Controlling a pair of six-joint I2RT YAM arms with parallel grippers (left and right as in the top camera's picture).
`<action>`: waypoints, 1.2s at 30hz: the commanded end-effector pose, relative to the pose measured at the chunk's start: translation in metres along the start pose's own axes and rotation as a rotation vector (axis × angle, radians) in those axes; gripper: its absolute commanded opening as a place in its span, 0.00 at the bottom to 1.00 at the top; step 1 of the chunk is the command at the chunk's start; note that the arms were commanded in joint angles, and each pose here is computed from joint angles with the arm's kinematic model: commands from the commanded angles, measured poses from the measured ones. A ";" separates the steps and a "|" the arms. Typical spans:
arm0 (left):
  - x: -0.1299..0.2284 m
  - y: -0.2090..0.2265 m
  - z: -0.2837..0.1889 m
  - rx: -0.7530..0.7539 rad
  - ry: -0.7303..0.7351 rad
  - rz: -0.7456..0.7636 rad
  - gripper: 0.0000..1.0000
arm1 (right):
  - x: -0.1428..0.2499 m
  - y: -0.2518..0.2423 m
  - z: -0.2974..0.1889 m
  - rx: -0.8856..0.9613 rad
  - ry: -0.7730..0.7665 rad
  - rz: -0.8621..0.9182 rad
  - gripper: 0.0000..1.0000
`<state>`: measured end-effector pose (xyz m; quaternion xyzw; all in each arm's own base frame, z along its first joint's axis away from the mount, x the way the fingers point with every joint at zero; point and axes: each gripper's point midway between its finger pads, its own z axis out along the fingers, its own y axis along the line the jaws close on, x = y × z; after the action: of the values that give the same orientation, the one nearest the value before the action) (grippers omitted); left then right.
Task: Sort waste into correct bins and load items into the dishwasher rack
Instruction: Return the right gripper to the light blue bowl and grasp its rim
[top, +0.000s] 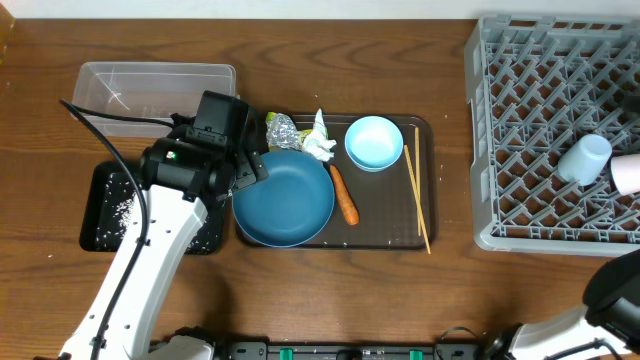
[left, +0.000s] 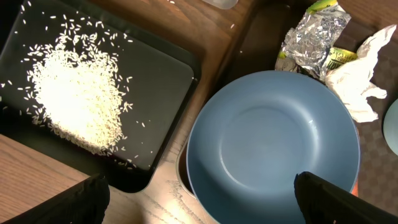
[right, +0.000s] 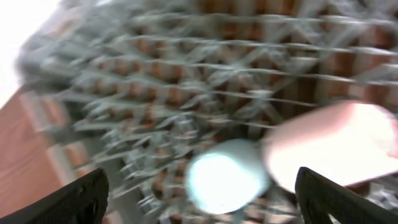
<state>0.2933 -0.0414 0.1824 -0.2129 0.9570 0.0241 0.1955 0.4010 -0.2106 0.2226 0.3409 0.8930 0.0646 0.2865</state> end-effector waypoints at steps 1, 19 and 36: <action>-0.004 0.003 -0.002 -0.014 -0.016 -0.002 0.98 | 0.016 0.077 -0.036 -0.155 -0.035 -0.125 0.95; -0.004 0.003 -0.002 -0.014 -0.016 -0.002 0.98 | 0.265 0.286 0.008 -0.265 0.315 -0.875 0.89; -0.004 0.004 -0.002 -0.015 -0.016 -0.002 0.98 | 0.367 0.286 0.091 -0.134 0.498 -1.010 0.54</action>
<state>0.2933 -0.0414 0.1824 -0.2129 0.9570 0.0241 0.1955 0.3959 0.2375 0.0789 -0.1761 0.9769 0.0797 0.0916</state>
